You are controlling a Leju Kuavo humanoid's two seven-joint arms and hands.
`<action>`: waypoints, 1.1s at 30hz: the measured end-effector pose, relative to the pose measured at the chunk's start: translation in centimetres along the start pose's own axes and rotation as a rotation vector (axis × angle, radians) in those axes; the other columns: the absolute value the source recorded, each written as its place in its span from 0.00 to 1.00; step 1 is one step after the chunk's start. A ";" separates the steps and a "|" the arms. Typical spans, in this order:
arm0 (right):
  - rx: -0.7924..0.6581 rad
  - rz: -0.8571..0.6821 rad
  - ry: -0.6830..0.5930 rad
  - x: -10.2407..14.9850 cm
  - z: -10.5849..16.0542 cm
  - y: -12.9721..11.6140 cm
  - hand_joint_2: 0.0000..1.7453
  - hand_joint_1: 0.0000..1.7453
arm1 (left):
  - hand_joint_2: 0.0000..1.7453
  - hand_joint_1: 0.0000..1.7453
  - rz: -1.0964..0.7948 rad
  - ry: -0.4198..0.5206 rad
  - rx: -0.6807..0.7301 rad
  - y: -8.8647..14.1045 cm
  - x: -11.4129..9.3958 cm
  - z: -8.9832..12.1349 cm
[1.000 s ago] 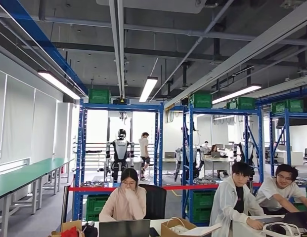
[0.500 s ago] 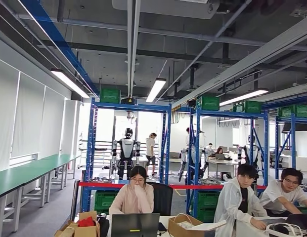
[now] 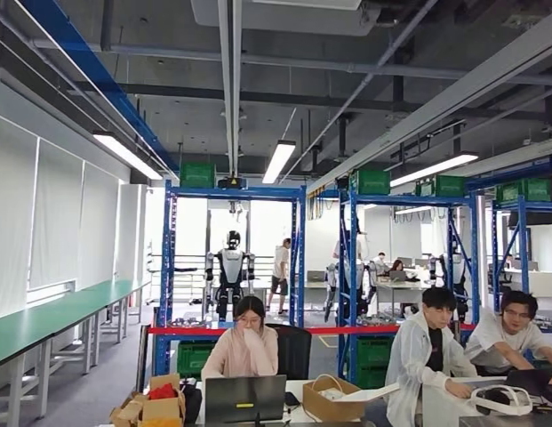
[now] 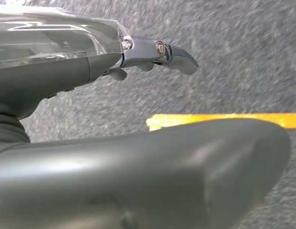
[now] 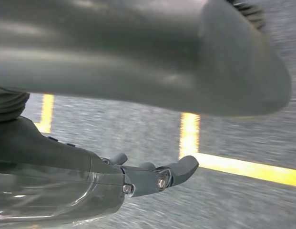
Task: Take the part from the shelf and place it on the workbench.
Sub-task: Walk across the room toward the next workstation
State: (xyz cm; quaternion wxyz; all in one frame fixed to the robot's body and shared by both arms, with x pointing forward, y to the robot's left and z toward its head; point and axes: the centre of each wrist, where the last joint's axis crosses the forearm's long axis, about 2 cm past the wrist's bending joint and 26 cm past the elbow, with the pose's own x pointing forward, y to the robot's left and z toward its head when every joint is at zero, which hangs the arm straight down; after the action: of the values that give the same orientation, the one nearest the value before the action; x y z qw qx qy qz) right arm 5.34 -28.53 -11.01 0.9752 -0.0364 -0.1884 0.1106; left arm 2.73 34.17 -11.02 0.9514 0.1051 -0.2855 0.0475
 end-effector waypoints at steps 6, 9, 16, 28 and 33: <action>0.030 0.030 0.112 -0.5 0.2 0.7 0.00 0.00 | 0.00 0.00 0.000 -0.008 -0.001 -0.1 0.2 -0.1; 0.039 0.034 0.136 -0.5 0.2 1.0 0.00 0.00 | 0.00 0.00 0.002 -0.013 -0.003 -0.2 0.4 -0.2; 0.052 0.045 0.181 -0.8 0.3 1.3 0.00 0.00 | 0.00 0.00 0.006 -0.012 -0.008 -0.5 0.4 -0.2; 0.062 0.047 0.208 -0.5 0.3 1.6 0.00 0.00 | 0.00 0.00 0.045 0.013 -0.013 -1.1 0.5 -0.2; 0.074 0.056 0.227 -0.7 0.4 1.6 0.00 0.00 | 0.75 0.00 0.066 0.049 -0.015 -1.4 0.4 0.0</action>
State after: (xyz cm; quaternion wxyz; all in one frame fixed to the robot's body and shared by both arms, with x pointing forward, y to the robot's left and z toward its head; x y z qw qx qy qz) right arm 4.21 -27.09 -11.13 0.9874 -0.0181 -0.0716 0.1397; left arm 3.31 32.79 -11.08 0.9567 0.0873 -0.2660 0.0793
